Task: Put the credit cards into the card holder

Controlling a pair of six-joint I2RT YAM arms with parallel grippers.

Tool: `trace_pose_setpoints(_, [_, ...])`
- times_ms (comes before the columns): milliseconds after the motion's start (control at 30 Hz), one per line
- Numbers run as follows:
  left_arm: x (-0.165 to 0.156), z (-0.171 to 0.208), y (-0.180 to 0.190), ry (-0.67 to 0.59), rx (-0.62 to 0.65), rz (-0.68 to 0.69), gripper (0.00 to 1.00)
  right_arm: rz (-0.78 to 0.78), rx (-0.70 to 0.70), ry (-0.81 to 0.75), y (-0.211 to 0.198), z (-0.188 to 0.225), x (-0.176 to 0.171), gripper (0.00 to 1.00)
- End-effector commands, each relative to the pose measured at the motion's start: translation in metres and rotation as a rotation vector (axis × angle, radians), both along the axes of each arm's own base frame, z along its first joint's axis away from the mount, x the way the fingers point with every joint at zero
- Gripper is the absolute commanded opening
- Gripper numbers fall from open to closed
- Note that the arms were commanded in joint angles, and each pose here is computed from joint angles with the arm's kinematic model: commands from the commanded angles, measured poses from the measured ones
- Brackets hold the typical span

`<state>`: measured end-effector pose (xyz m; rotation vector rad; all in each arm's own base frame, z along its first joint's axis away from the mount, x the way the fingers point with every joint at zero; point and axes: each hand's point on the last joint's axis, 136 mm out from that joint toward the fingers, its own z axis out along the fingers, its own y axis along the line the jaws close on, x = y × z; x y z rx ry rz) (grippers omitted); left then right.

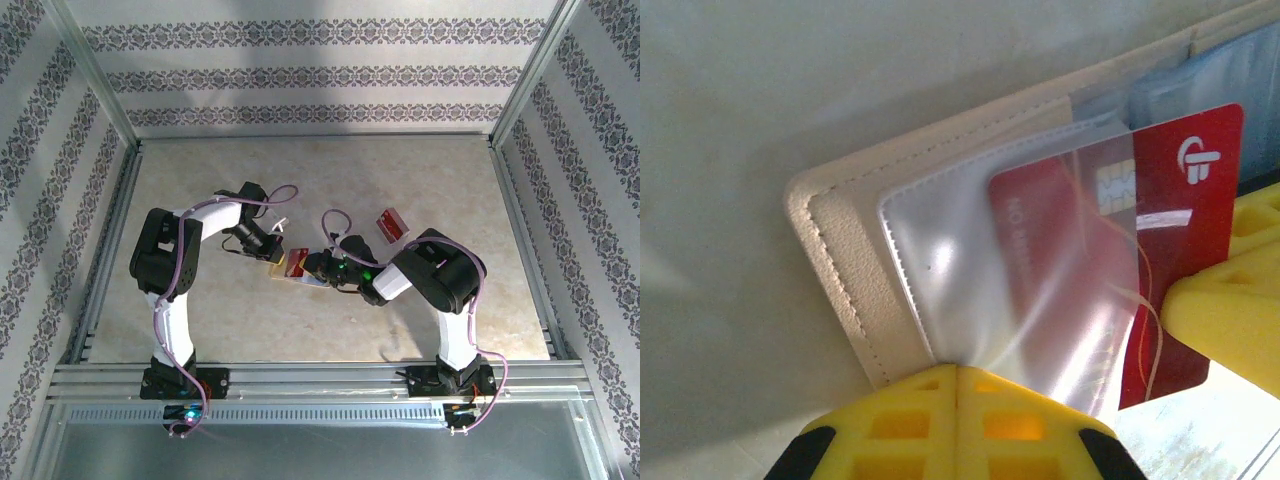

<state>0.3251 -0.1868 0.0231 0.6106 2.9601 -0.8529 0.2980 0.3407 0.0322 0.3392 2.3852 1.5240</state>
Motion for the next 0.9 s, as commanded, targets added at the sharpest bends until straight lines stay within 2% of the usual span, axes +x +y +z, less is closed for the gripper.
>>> trace_pose_setpoints(0, [-0.010, 0.003, 0.004, 0.012, 0.020, -0.006, 0.00, 0.007, -0.112, 0.037, -0.007, -0.018, -0.010, 0.05])
trace_pose_setpoints(133, [-0.009, 0.004, 0.004, 0.004, 0.018, -0.006, 0.00, 0.050, -0.230, 0.045, -0.015, -0.015, -0.017, 0.15])
trace_pose_setpoints(300, [-0.009, 0.006, 0.003, 0.001, 0.014, -0.005, 0.00, 0.063, -0.323, 0.023, -0.024, 0.000, -0.018, 0.22])
trace_pose_setpoints(867, [-0.009, 0.005, 0.004, -0.002, 0.016, -0.009, 0.00, 0.078, -0.431, 0.034, -0.024, 0.001, -0.015, 0.24])
